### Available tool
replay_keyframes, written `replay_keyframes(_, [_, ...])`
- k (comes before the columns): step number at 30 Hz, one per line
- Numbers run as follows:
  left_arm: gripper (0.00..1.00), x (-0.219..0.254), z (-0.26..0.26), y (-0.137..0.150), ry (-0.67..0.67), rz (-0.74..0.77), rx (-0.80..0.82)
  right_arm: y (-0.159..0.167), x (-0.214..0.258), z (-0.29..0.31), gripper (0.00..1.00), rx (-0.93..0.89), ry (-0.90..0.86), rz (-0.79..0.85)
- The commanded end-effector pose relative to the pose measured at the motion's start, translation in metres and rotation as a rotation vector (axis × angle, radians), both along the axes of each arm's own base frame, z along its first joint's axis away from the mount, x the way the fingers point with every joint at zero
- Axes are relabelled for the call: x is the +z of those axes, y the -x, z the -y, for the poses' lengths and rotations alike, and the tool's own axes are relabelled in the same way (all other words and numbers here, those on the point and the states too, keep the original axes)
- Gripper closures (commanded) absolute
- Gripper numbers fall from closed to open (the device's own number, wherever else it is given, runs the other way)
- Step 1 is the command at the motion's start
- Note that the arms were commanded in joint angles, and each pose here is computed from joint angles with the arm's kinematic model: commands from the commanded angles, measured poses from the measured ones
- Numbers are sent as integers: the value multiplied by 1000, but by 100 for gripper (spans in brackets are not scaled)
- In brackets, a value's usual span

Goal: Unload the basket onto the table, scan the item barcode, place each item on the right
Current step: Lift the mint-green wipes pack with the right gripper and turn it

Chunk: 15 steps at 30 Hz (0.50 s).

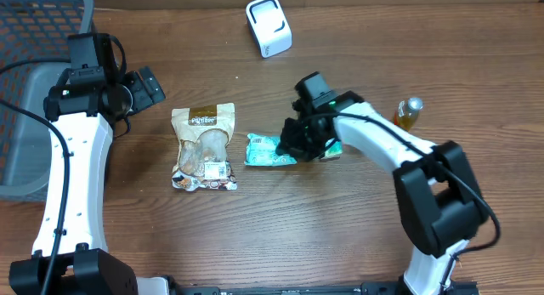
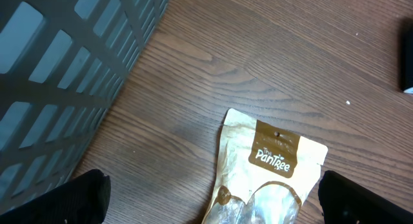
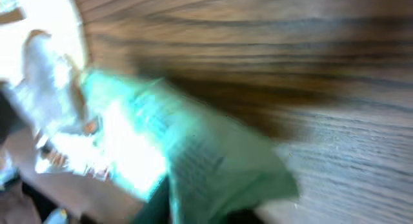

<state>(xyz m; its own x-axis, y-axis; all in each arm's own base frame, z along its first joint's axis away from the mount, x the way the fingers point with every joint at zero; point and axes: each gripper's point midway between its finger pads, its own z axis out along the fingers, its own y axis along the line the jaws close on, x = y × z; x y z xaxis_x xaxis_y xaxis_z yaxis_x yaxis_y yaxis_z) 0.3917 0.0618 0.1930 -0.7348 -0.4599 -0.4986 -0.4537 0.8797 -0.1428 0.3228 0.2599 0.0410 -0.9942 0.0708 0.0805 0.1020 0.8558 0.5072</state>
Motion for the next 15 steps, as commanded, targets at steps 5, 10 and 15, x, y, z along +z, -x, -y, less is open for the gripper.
replay_keyframes(5, [1,2,-5,-2,-8,6,8,3,24,-3,57,113,-47,102])
replay_keyframes(10, [0,2,-5,-2,-8,6,8,0,13,5,55,93,37,127])
replay_keyframes(15, [0,2,-5,-2,-8,6,8,-4,-3,22,54,-24,119,102])
